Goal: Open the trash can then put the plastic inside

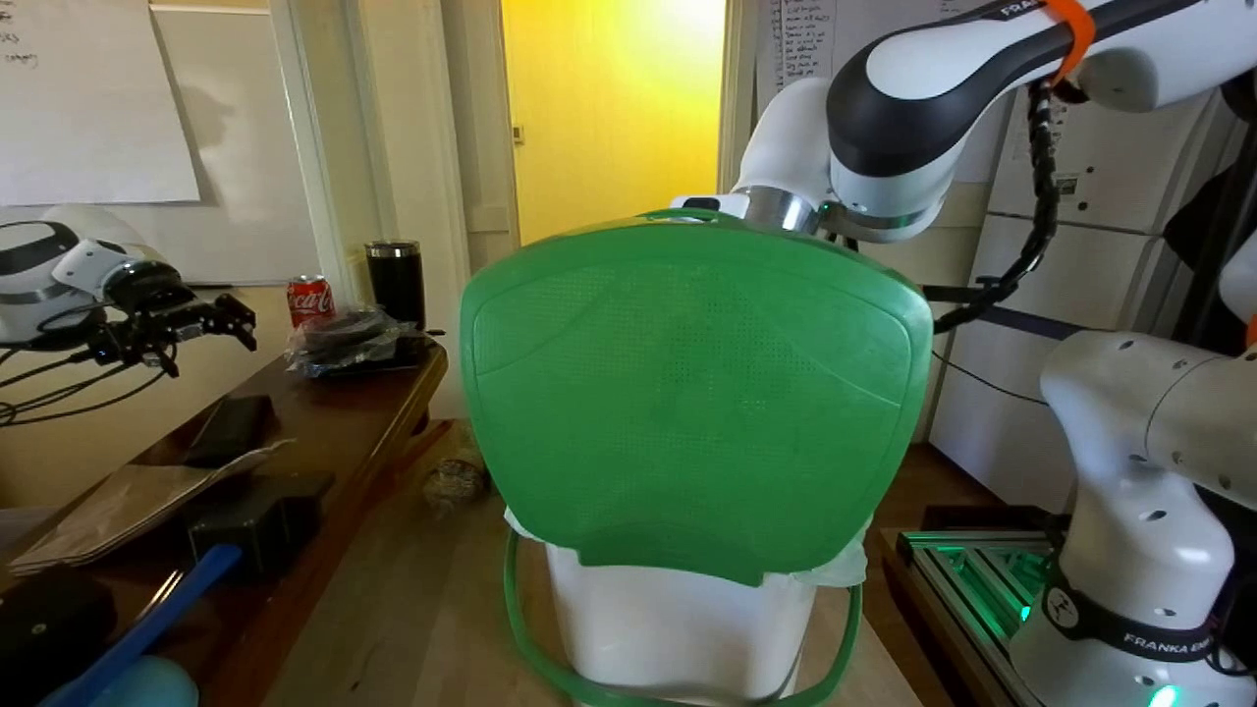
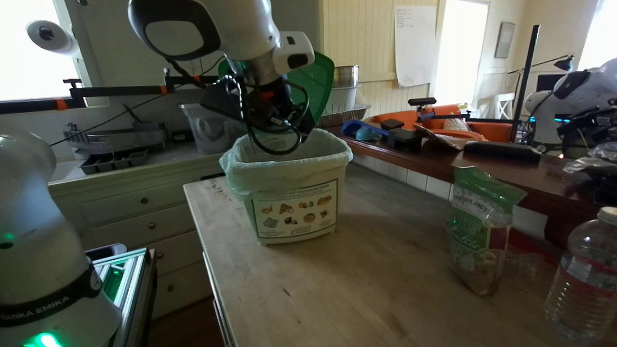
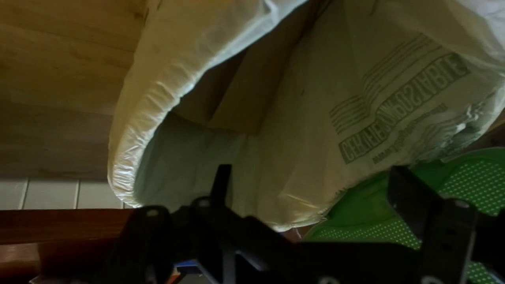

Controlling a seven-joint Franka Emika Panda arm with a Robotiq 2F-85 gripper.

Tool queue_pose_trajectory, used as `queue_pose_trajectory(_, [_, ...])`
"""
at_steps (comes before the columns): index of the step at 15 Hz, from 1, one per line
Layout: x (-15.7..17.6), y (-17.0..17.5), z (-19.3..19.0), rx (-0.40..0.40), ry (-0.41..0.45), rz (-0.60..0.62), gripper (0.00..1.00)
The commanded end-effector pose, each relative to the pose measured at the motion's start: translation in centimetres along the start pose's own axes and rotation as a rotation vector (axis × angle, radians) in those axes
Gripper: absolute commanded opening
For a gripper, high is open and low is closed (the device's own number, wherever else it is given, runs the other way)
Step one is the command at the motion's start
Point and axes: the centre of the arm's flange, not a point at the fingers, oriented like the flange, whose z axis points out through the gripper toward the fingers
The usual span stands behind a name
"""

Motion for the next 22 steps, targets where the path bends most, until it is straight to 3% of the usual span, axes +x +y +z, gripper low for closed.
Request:
queue_pose_trajectory(1, [-0.6,0.1,-1.2,-0.005,0.026,0.023,1.00])
queue_pose_trajectory(6, [-1.2,-0.3,-4.1,-0.092,0.059,0.070,1.00])
queue_pose_trajectory(13, [-1.2,1.0,-7.3,-0.251,0.073,0.305,1.00])
queue_pose_trajectory(22, [-2.4,3.4,-9.0,-0.402,-0.011,0.603,1.00])
